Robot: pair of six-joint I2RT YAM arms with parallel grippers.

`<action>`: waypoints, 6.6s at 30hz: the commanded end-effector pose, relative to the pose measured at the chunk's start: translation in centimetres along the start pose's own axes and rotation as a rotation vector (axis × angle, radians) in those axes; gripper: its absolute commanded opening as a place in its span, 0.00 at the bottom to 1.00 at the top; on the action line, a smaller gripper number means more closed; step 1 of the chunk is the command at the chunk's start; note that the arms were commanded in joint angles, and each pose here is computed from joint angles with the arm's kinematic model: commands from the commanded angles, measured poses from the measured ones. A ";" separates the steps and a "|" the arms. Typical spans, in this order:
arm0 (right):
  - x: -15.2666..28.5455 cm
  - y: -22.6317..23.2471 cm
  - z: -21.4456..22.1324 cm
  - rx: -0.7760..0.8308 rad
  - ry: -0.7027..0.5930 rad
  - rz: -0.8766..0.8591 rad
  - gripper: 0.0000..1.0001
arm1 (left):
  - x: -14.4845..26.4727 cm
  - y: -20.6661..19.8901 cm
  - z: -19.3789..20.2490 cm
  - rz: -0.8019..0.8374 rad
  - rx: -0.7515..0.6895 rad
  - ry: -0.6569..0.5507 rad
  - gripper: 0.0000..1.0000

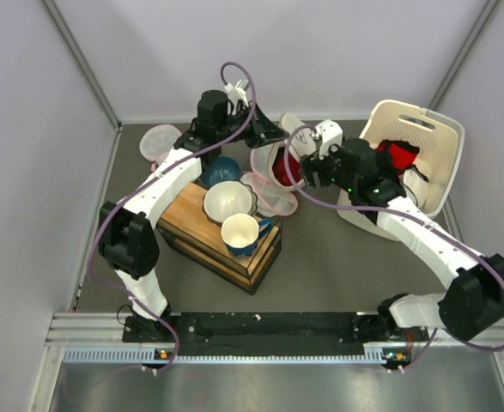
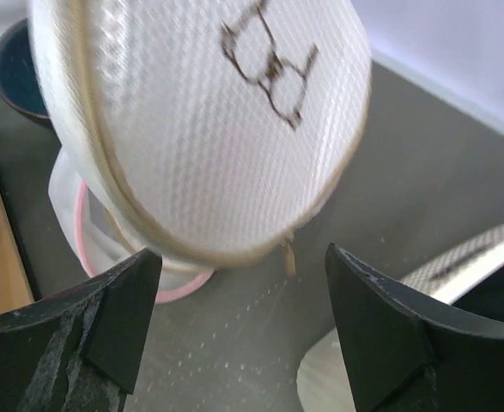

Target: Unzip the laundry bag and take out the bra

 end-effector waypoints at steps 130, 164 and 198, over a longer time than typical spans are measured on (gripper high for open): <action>4.4 -1.5 -7.0 -0.380 -0.172 -0.124 0.36 | 3.6 -8.8 -2.9 0.096 -0.656 -0.271 0.00; -10.0 5.3 10.0 -0.480 0.452 -0.140 0.55 | -0.8 3.7 -0.1 0.014 -0.475 -0.111 0.00; 2.6 2.4 -5.4 -0.431 -0.098 -0.147 0.00 | 1.3 7.0 -0.6 -0.051 -0.447 -0.143 0.00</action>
Point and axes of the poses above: each gripper's point midway between its finger pads, its own x axis back along the fingers, its own y axis along the line the jaws close on, z = x × y, the point moved 4 cm from there along x, back along the fingers, and after that the axes turned 7 degrees about x, right-handed, at the moved point
